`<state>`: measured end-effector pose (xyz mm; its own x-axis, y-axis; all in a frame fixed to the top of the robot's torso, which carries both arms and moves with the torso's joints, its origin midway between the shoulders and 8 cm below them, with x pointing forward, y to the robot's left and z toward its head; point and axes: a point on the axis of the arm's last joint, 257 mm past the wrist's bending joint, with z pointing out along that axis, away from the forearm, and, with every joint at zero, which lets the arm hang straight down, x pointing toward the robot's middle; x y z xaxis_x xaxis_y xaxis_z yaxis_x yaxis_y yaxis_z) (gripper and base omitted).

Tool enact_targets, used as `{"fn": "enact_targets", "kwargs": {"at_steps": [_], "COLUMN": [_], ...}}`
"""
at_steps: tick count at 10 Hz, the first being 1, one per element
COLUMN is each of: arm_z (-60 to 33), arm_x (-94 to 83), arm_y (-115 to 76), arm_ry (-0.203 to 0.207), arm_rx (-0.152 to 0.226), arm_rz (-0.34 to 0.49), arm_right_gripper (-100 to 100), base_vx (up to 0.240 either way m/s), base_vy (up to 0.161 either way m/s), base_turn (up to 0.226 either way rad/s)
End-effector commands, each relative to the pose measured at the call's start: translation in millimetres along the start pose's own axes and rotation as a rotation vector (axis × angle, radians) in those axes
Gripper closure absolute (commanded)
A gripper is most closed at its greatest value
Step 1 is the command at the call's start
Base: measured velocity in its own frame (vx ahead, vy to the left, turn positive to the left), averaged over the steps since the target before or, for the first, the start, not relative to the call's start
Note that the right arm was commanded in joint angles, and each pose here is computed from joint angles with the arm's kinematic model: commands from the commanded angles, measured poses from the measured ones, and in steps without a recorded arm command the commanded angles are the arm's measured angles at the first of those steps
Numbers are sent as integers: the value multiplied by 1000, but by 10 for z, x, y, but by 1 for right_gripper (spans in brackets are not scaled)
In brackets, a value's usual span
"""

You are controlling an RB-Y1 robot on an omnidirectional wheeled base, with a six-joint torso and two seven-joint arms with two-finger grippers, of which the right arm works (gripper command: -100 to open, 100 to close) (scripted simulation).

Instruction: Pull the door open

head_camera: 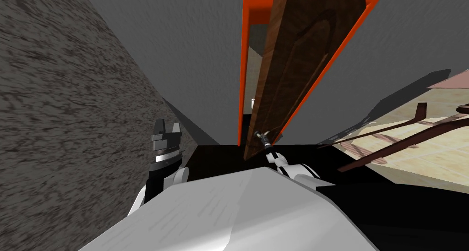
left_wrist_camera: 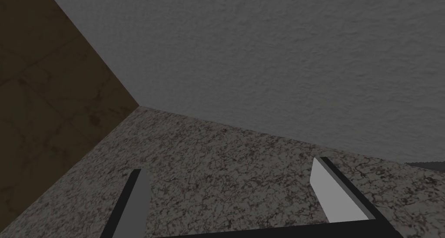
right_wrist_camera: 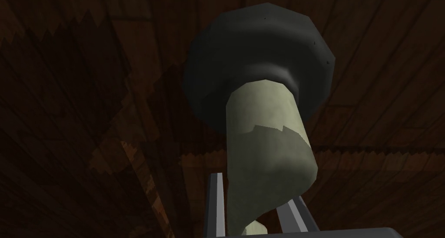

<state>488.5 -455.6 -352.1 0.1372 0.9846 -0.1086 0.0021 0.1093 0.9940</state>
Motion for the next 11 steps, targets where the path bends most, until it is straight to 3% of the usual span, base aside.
{"fn": "enact_targets", "kwargs": {"at_steps": [1, 11], "arm_z": [-21, -25], "arm_x": [93, 72], "arm_y": [-40, -42], "arm_ry": [12, 8], "arm_rx": [7, 7], "arm_rz": [4, 4], "arm_right_gripper": [100, 100], "base_vx": [-149, -112], "base_vy": [-28, -21], "base_turn": [9, 18]}}
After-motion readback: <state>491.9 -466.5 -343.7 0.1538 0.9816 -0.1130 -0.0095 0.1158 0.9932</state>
